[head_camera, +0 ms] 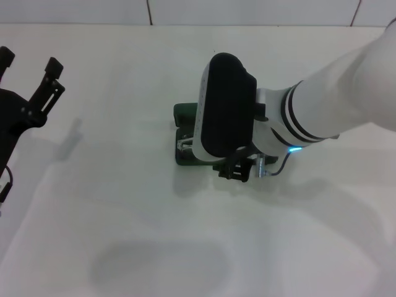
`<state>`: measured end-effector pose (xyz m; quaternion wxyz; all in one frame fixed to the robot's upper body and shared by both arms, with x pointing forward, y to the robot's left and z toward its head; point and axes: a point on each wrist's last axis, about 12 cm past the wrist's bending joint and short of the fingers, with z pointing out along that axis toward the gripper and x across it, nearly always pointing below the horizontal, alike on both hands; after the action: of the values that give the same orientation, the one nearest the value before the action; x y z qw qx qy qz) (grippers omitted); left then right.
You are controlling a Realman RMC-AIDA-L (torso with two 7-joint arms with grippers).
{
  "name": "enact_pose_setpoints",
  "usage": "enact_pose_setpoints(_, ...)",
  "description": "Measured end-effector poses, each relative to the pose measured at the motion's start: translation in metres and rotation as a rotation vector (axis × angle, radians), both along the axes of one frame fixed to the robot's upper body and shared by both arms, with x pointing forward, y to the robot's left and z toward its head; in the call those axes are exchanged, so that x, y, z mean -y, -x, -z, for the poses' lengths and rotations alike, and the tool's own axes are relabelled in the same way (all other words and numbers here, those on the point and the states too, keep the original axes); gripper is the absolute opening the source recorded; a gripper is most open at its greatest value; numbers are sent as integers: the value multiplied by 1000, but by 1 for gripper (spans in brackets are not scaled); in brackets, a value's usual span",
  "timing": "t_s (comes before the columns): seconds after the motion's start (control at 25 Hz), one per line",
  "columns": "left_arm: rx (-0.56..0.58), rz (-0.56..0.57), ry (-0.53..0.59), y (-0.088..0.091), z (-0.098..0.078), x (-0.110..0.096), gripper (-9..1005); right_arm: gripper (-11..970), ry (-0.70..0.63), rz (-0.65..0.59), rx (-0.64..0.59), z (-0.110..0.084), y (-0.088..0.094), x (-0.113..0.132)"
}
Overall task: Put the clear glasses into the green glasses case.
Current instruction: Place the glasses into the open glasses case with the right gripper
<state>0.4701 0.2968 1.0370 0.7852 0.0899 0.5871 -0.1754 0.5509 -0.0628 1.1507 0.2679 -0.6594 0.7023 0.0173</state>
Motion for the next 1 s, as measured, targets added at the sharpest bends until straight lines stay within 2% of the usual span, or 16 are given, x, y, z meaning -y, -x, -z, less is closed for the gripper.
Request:
enact_pose_setpoints(0.32,-19,1,-9,-4,1,1,878,371,-9,2,-14,3,2,2)
enact_pose_setpoints(1.0,-22,-6,-14,-8,1,1,879,379,-56,-42,8,-5,11,-3)
